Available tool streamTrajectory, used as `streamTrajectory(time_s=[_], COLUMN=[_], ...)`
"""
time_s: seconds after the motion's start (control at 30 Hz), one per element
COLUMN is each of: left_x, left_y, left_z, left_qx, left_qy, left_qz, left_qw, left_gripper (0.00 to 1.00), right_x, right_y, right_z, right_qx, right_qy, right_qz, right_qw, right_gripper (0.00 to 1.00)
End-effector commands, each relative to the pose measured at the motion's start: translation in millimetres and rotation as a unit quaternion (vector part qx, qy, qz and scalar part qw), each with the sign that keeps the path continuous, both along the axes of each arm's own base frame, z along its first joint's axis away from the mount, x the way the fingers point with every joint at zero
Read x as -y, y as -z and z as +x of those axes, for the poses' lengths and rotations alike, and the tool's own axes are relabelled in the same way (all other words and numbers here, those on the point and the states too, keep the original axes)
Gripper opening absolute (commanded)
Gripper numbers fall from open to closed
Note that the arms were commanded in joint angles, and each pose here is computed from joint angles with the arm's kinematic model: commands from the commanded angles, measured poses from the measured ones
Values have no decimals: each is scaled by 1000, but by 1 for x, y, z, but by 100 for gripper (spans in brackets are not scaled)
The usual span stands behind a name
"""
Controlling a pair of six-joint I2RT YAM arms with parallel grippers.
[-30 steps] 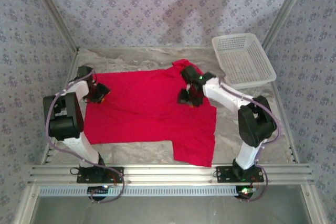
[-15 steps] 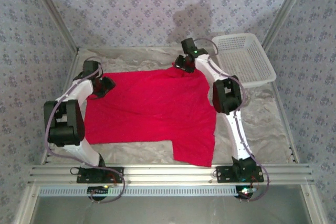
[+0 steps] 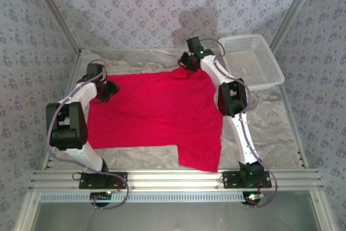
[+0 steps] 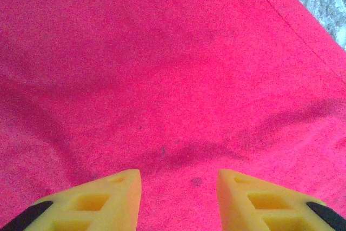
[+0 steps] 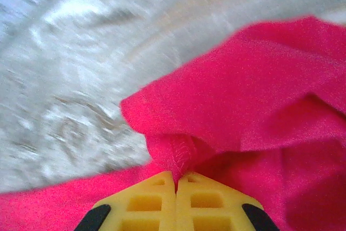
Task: Fold the inside-out t-shirt
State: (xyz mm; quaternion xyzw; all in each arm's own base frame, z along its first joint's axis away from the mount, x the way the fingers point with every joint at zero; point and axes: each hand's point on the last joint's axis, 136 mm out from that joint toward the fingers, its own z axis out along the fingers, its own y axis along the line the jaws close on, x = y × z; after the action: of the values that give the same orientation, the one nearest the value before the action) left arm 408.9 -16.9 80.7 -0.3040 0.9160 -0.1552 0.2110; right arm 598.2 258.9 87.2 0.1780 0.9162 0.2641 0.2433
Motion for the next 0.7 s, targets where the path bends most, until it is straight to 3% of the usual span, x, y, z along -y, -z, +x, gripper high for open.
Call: streamTrajectory(time_s=[0.0, 0.17, 0.2, 0.27, 0.33, 0.37, 0.4, 0.67], left_x=[3, 3, 4, 5, 6, 6, 5, 6], left_y=[8, 16, 17, 18, 17, 15, 12, -5], left_z=[-3, -7, -8, -9, -10, -11, -11, -7], left_qx=[-5, -8, -8, -7, -7, -5, -1, 11], left_qy=[10, 4, 3, 3, 4, 5, 4, 18], left_qz=[6, 8, 7, 5, 7, 9, 13, 16], left_qw=[1000, 1000, 1000, 1000, 1000, 1000, 1000, 1000], left_gripper=[40, 40, 40, 40, 40, 40, 40, 43], right_x=[-6, -8, -12, -22, -26, -25, -21, 13], right_y=[-51, -56, -58, -72, -90, -96, -98, -92], right_z=[35, 82, 90, 99, 100, 96, 90, -4], right_qx=[67, 121, 129, 155, 168, 165, 153, 83], right_qy=[37, 101, 102, 83, 63, 50, 39, -43], right_qz=[101, 192, 219, 261, 278, 275, 256, 66], right_qw=[992, 969, 962, 949, 944, 946, 954, 993], right_gripper=[0, 0, 4, 21, 47, 61, 65, 60])
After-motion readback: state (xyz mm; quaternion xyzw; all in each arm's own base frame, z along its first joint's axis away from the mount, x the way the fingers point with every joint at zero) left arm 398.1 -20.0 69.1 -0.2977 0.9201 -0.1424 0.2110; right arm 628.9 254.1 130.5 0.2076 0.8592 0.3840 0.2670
